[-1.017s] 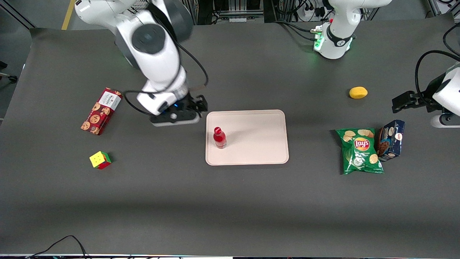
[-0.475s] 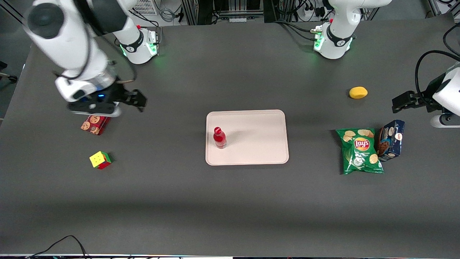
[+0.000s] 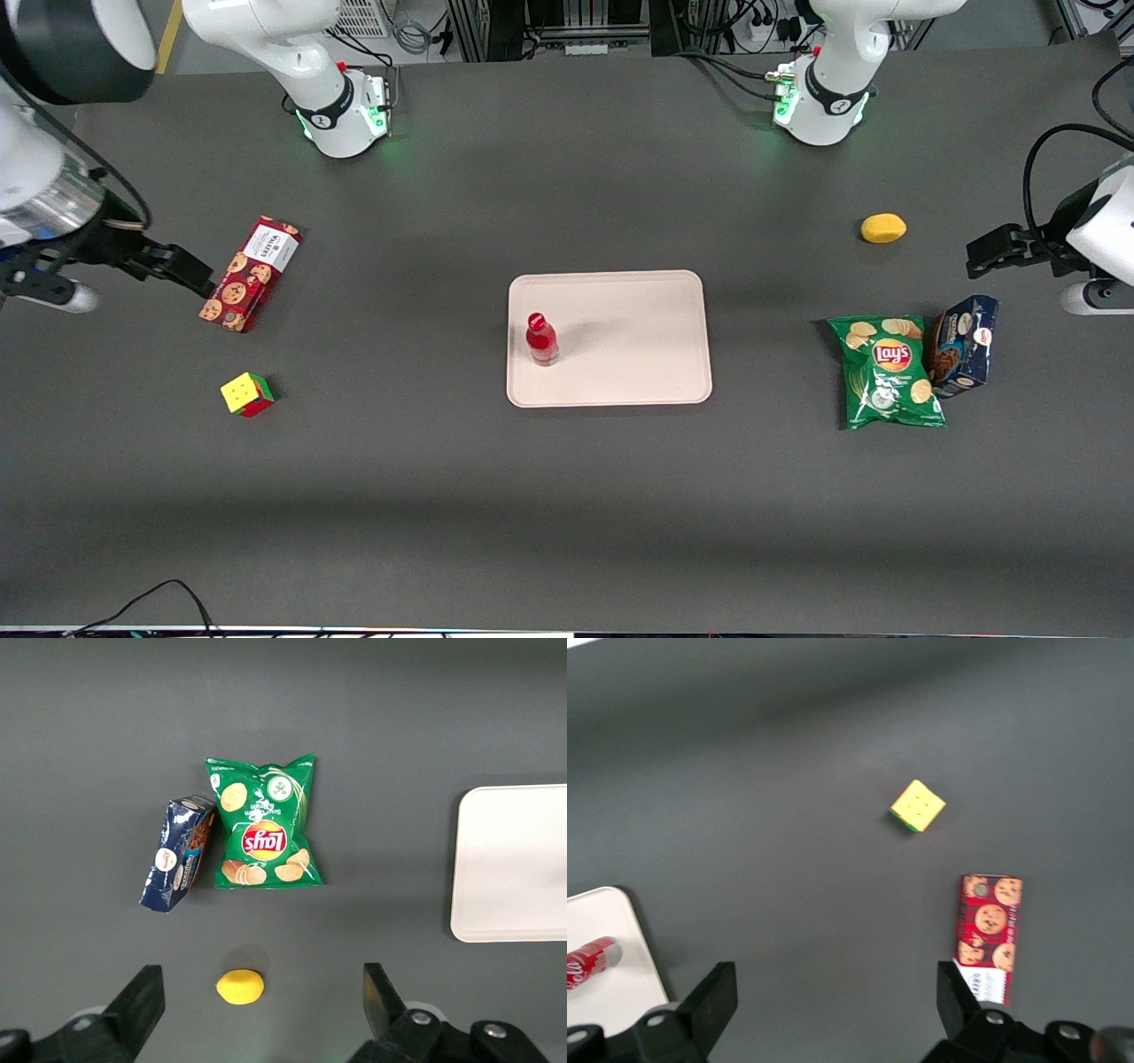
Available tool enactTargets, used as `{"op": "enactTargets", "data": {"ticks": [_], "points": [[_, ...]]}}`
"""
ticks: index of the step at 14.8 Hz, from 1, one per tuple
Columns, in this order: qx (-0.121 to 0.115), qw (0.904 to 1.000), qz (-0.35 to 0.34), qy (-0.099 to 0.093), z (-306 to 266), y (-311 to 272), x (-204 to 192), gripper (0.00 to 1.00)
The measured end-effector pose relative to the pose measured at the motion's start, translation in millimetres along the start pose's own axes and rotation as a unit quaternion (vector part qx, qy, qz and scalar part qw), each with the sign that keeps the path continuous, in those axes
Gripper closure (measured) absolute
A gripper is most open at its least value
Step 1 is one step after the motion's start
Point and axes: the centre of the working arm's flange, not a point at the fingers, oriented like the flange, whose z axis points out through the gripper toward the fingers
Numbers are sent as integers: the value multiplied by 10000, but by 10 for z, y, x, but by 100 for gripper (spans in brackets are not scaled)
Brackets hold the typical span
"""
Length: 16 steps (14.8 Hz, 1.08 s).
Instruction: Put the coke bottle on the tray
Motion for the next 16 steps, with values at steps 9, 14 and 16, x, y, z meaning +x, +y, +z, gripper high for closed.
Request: {"op": "enactTargets", "data": {"ticks": [9,14,16], "points": [[2,9993,368,48,-117,461,133,0],[-46,9986,522,-4,-9,586,338,0],[-45,9986,523,5,-13,583,356,0]]}}
